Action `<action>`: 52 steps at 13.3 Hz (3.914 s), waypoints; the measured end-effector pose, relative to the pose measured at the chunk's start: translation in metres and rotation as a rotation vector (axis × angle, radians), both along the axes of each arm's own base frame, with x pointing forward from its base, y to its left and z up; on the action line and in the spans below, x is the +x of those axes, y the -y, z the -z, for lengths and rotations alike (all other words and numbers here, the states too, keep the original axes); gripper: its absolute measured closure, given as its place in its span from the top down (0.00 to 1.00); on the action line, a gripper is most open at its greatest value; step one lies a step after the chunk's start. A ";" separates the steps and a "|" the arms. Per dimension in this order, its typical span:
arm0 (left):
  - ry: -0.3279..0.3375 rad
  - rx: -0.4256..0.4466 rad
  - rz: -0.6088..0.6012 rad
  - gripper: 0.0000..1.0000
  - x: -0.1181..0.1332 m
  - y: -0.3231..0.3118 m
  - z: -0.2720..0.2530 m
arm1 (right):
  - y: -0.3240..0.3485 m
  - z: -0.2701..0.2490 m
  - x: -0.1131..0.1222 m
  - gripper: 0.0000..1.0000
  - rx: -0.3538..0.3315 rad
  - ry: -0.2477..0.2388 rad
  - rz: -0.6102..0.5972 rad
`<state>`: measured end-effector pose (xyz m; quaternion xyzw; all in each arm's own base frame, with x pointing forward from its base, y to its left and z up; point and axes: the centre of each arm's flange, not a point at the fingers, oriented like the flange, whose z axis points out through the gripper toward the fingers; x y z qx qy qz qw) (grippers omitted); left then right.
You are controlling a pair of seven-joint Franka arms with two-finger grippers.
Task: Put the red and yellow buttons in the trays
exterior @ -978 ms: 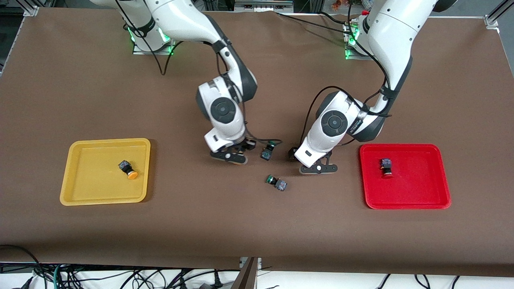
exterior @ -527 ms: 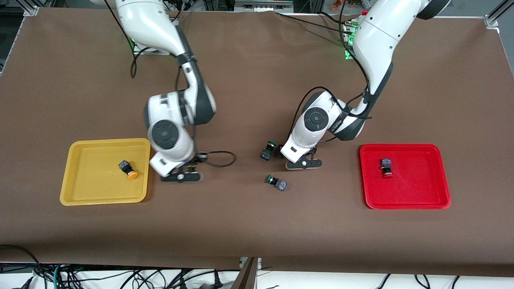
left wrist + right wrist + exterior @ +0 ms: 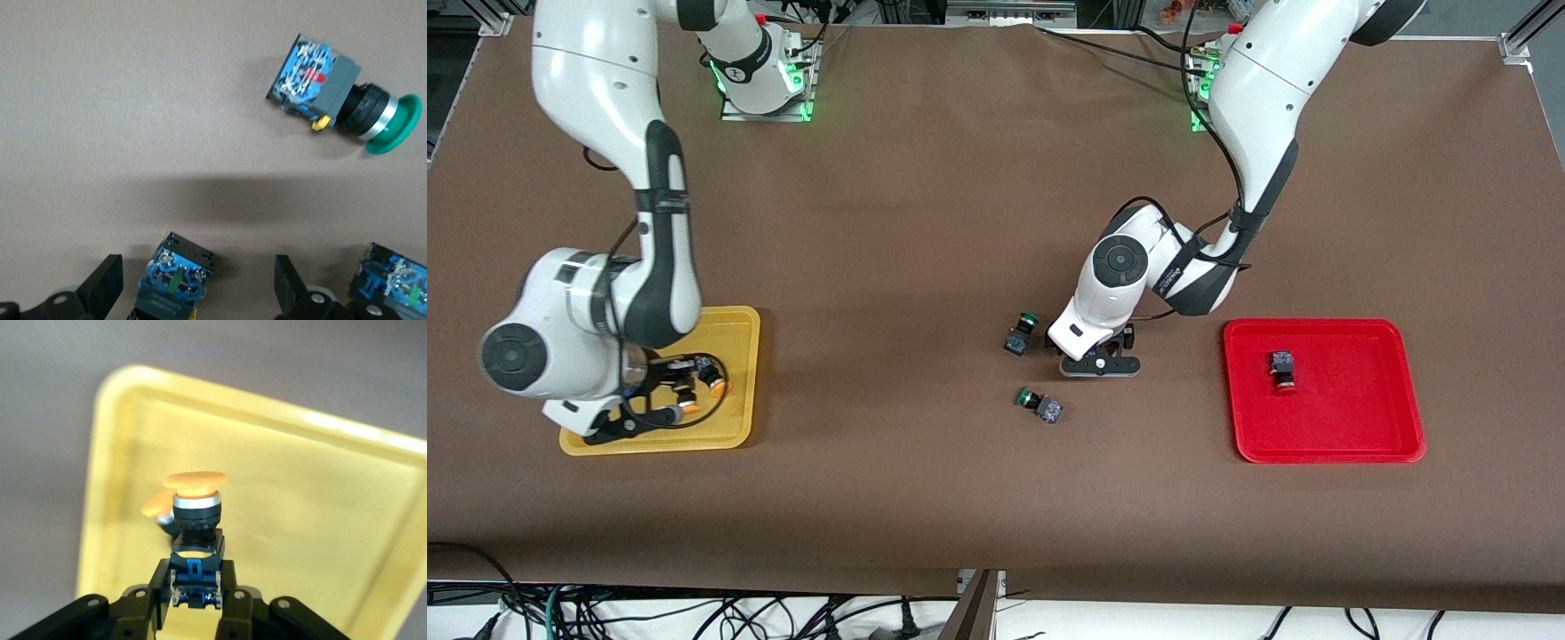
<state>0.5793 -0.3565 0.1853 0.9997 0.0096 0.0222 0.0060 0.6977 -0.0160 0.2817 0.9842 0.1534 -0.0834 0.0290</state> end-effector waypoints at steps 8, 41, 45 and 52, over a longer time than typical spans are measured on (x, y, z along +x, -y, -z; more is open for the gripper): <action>-0.011 0.032 0.014 0.42 -0.006 -0.009 0.010 | -0.061 -0.053 0.011 1.00 0.067 0.053 0.097; -0.130 0.086 0.438 1.00 0.097 -0.395 -0.168 | -0.099 -0.303 -0.128 1.00 0.060 0.144 0.201; -0.135 0.095 0.268 1.00 0.085 -0.327 -0.283 | -0.097 -0.317 -0.125 1.00 0.057 0.177 0.202; -0.163 0.127 0.228 1.00 0.044 -0.287 -0.389 | -0.094 -0.320 -0.123 1.00 0.055 0.186 0.208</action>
